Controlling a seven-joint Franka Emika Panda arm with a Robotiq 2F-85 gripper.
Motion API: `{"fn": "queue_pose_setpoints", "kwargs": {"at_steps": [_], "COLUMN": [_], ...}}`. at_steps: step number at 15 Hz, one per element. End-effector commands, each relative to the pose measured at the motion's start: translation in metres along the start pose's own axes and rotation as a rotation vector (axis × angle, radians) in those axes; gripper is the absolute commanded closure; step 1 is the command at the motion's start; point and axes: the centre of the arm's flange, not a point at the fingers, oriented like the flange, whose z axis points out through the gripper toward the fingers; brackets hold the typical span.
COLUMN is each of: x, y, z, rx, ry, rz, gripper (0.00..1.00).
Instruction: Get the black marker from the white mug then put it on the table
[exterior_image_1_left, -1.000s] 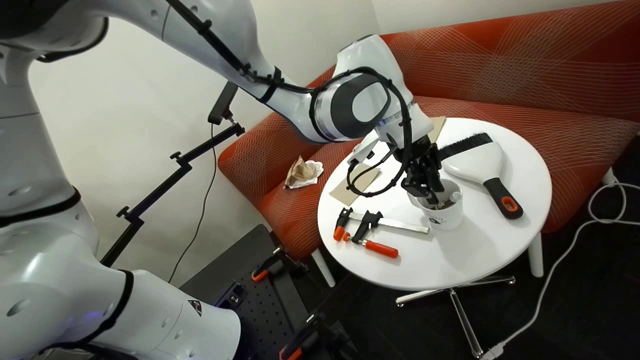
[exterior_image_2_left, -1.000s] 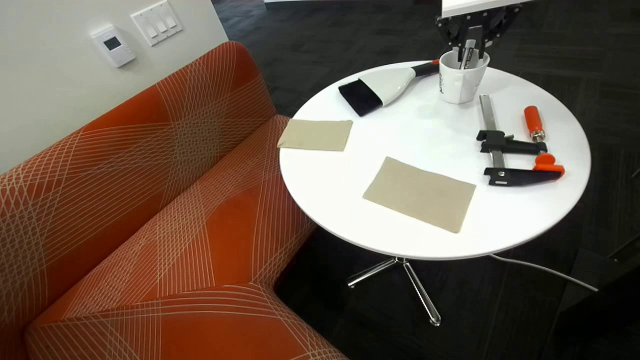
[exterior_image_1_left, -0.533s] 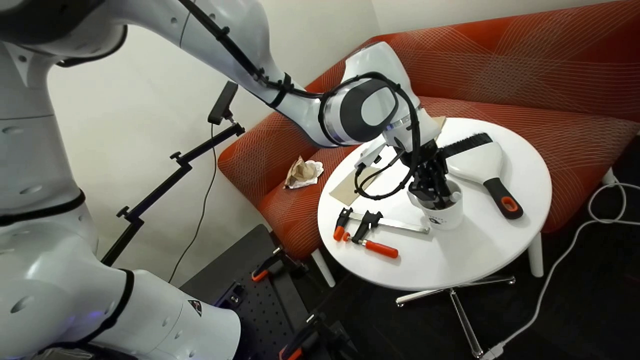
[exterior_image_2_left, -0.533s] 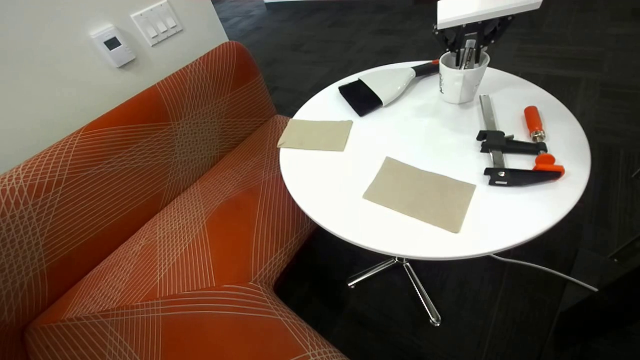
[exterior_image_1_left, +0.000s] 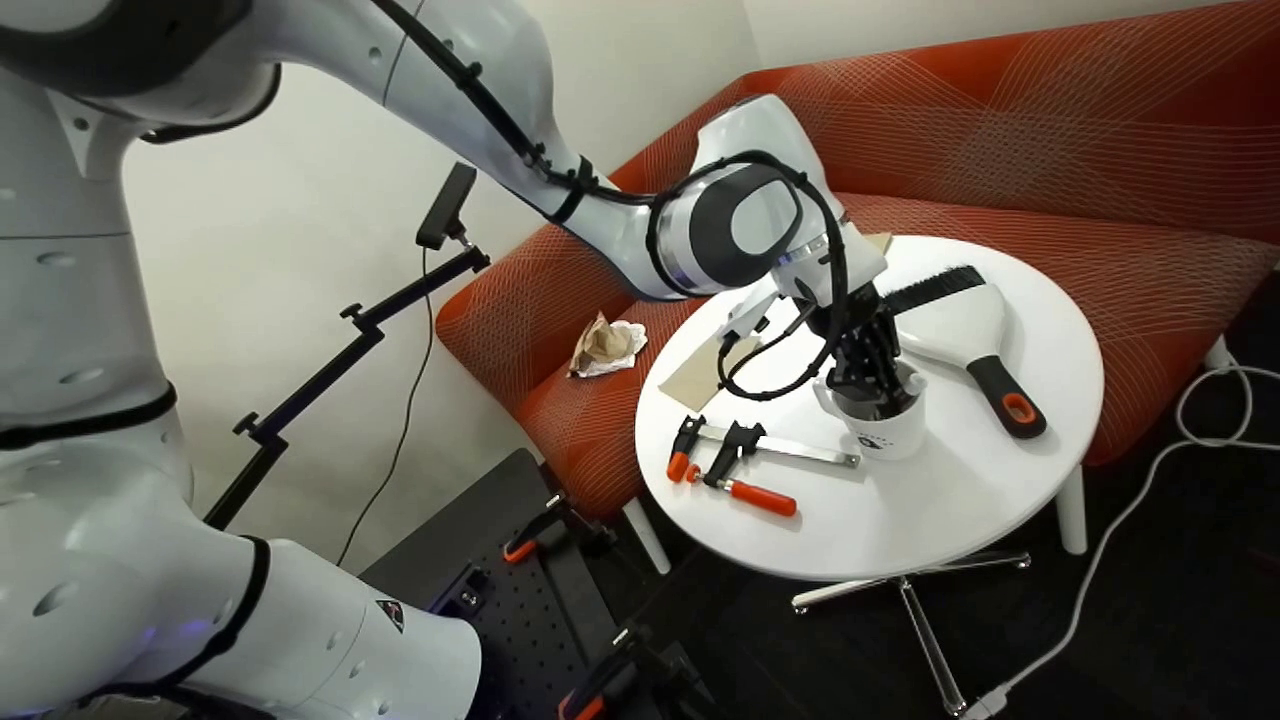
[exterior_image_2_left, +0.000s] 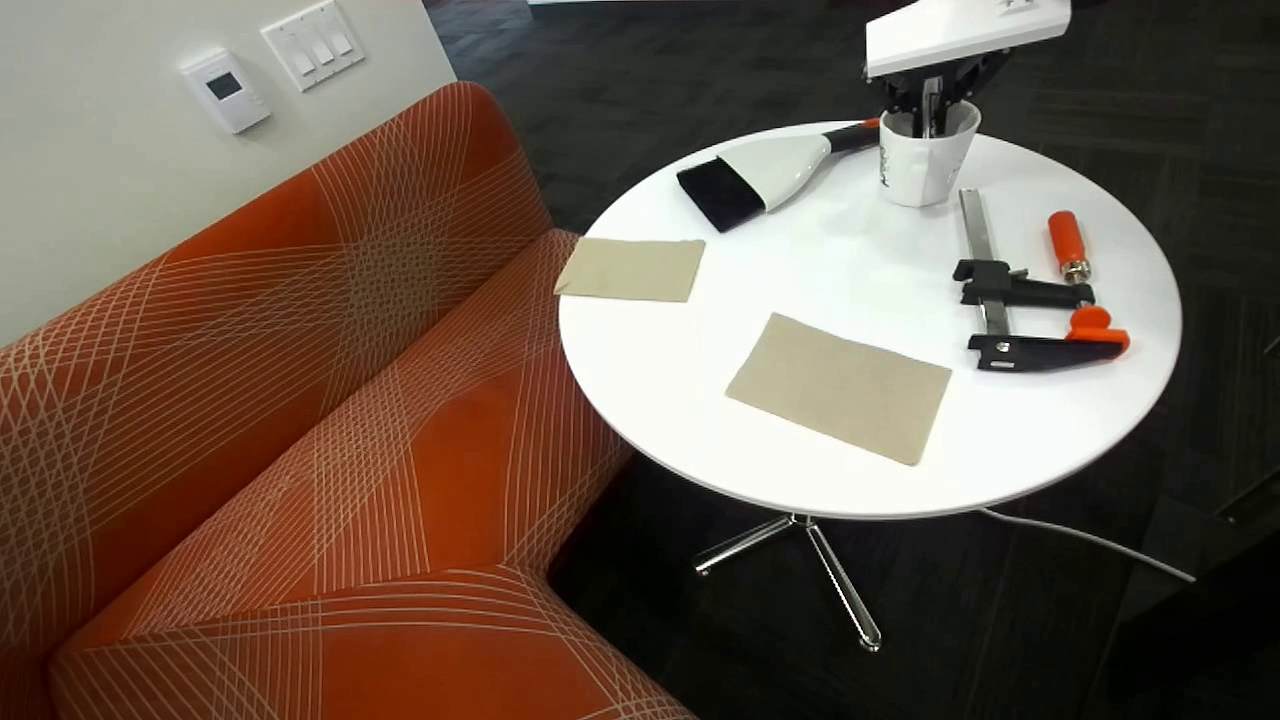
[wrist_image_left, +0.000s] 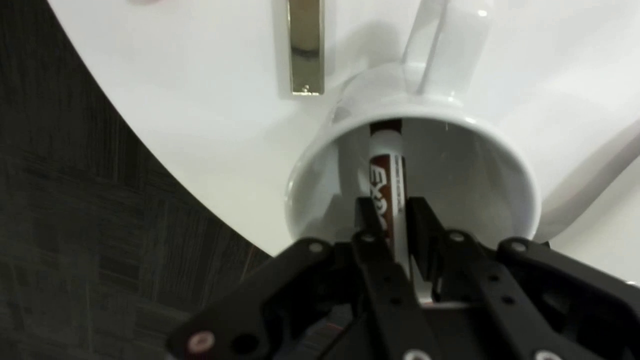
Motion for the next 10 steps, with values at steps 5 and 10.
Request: {"fn": "queue_pose_setpoints", "kwargs": {"at_steps": [5, 10], "x": [-0.017, -0.028], "y": [0.01, 0.019], "z": [-0.065, -0.129], "rx": [0.038, 0.102], "ry": [0.09, 0.151], "rz": [0.039, 0.023], "gripper": [0.95, 0.95]}}
